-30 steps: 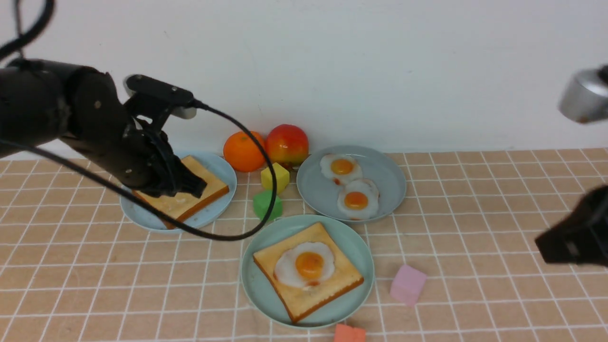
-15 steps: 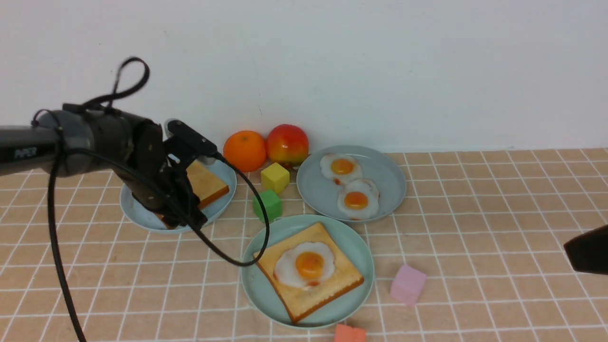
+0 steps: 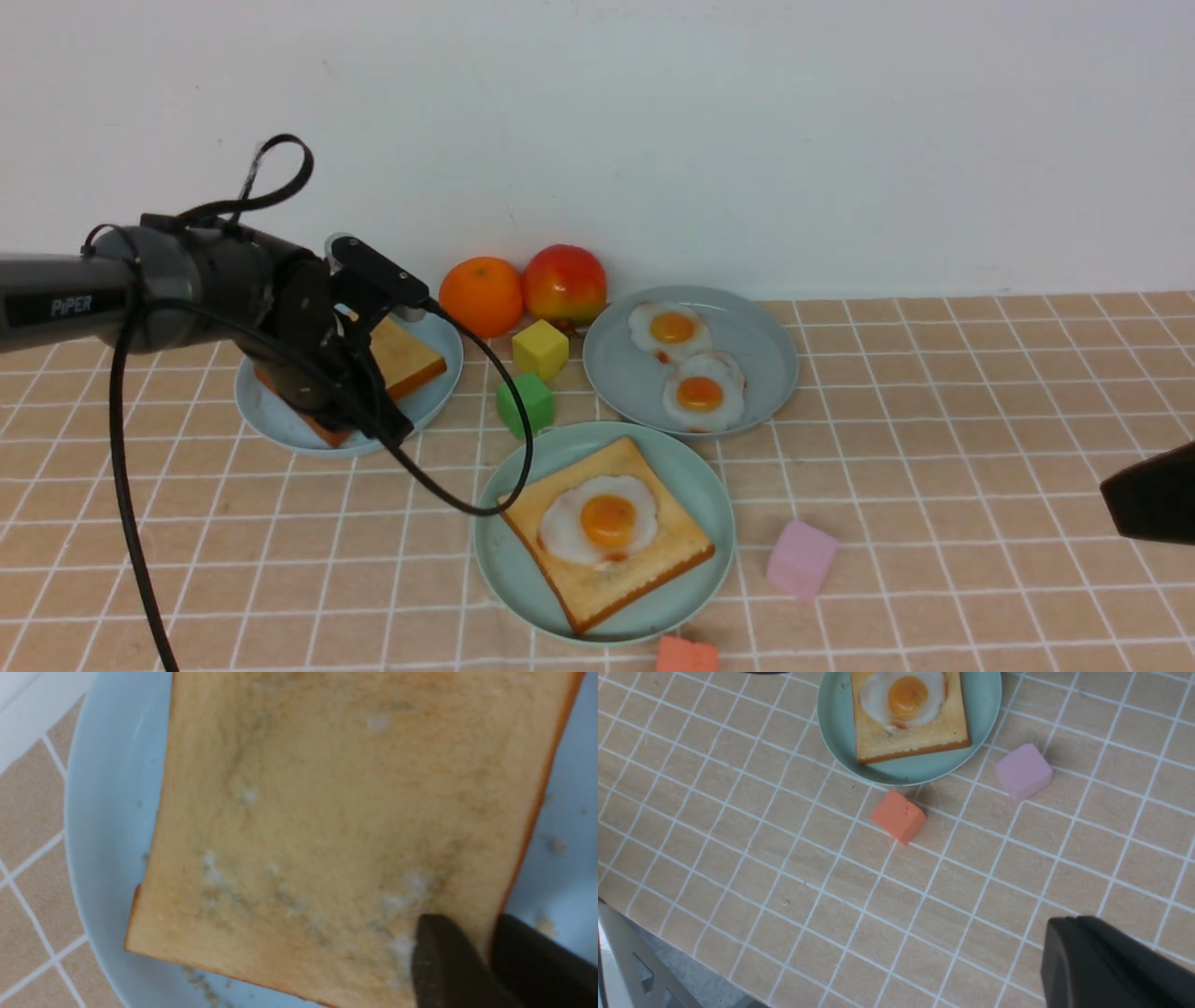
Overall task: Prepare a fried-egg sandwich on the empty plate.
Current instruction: Use the left arm to grab a slice of bread, then use the left arm to place a slice of bread on the fried egg in the middle
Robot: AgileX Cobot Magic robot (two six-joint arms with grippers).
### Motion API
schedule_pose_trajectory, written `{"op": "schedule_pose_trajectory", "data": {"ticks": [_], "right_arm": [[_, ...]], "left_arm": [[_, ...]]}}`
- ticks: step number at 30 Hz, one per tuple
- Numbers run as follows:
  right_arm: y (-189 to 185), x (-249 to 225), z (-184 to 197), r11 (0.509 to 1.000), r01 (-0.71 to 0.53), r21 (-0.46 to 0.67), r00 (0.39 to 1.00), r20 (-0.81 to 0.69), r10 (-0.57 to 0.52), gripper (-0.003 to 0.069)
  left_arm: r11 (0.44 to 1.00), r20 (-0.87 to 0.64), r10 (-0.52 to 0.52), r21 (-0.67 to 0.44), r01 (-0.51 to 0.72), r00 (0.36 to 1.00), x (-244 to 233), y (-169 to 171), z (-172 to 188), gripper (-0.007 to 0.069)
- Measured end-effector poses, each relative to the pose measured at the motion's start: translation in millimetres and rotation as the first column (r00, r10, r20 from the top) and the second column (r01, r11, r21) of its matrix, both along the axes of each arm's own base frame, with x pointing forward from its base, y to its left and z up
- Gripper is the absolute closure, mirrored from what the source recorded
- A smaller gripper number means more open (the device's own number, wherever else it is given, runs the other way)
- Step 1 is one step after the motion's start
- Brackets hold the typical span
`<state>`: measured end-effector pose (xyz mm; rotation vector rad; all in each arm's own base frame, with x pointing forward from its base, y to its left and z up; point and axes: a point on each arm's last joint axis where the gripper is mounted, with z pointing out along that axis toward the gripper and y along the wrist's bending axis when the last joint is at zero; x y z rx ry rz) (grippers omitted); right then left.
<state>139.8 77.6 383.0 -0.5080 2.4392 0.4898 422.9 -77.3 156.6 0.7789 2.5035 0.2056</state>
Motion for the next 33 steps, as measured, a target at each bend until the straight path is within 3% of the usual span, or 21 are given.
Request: {"op": "schedule_pose_trajectory", "data": {"ticks": [3,9,14,19,26,33], "right_arm": [[0,0,0,1.0,-0.001,0.004,1.0,-0.002,0.001,0.065],[-1,-3,2,1.0,-0.015,-0.001,1.0,0.017,0.015,0.0646],[-6,-14,7,1.0,-0.016,-0.003,0.999,0.048,0.016,0.0646],[-19,-44,18,1.0,-0.017,-0.002,0.992,0.128,0.017,0.0645],[-32,-79,28,0.999,-0.021,0.025,0.974,0.224,0.015,0.0645],[-39,-95,30,0.999,-0.025,0.031,0.965,0.26,0.016,0.0643]], "left_arm": [[1.0,0.002,0.004,-0.001,-0.004,1.0,-2,0,8,0.0594],[0.997,0.074,0.024,-0.072,-0.019,0.997,-32,-13,85,0.0592],[0.986,0.125,-0.12,-0.1,0.133,0.985,-84,-61,123,0.0592],[0.94,0.059,-0.32,-0.106,0.325,0.946,-148,-126,107,0.0592],[0.908,0.038,-0.416,-0.037,0.417,0.909,-162,-160,78,0.0592],[0.896,0.046,-0.442,-0.03,0.444,0.896,-156,-170,60,0.0592]]}}
